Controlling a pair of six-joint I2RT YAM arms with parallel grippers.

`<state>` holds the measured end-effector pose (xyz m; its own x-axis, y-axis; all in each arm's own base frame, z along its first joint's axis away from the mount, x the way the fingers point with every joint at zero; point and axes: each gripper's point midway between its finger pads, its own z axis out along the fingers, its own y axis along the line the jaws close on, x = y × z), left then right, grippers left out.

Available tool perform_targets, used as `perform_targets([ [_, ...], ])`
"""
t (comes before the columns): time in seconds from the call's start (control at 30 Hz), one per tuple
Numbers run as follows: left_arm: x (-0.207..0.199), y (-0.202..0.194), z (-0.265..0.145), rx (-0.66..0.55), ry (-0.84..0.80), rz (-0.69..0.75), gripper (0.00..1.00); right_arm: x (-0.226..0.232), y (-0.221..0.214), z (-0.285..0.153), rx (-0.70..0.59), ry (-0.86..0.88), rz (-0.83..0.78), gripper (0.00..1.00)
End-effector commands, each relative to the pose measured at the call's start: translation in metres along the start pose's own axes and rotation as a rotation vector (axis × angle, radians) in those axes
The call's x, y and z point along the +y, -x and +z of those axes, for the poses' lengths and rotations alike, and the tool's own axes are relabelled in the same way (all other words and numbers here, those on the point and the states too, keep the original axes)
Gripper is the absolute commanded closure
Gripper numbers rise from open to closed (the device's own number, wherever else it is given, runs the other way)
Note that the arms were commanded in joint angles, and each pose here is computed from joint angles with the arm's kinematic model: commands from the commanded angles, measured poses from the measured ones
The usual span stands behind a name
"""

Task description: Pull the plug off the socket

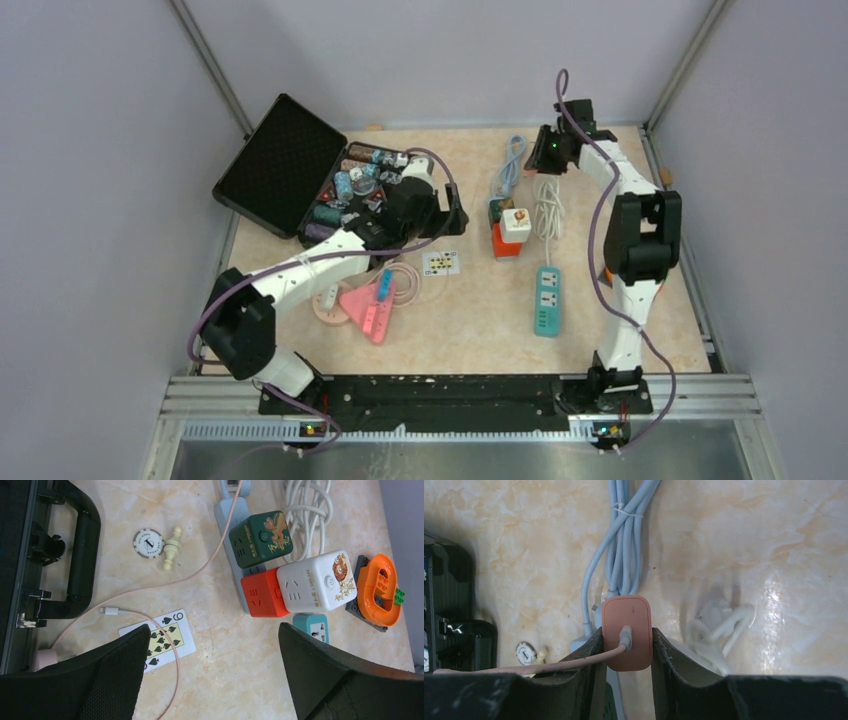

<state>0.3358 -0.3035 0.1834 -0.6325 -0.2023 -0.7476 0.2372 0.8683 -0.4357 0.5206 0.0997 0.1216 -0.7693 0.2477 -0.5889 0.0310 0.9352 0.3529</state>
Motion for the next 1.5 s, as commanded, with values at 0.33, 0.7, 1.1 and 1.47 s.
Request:
perform_targets([
  [0.33, 0.024, -0.020, 0.011, 0.085, 0.035, -0.068, 0.03, -0.005, -0.049, 0.010, 0.171, 0.055, -0.072, 0.86],
  [0.7, 0.021, -0.030, 0.016, 0.155, -0.006, -0.077, 0.04, -0.002, -0.041, -0.024, 0.127, 0.045, -0.136, 0.34],
  [1.1, 0.016, -0.018, 0.003, 0.120, -0.024, -0.077, 0.08, 0.041, -0.019, -0.101, -0.124, 0.212, -0.118, 0.37],
  [1.47, 0.033, 0.025, -0.031, -0.024, 0.056, -0.056, 0.01, 0.041, -0.024, -0.173, -0.273, 0.181, -0.028, 0.02],
])
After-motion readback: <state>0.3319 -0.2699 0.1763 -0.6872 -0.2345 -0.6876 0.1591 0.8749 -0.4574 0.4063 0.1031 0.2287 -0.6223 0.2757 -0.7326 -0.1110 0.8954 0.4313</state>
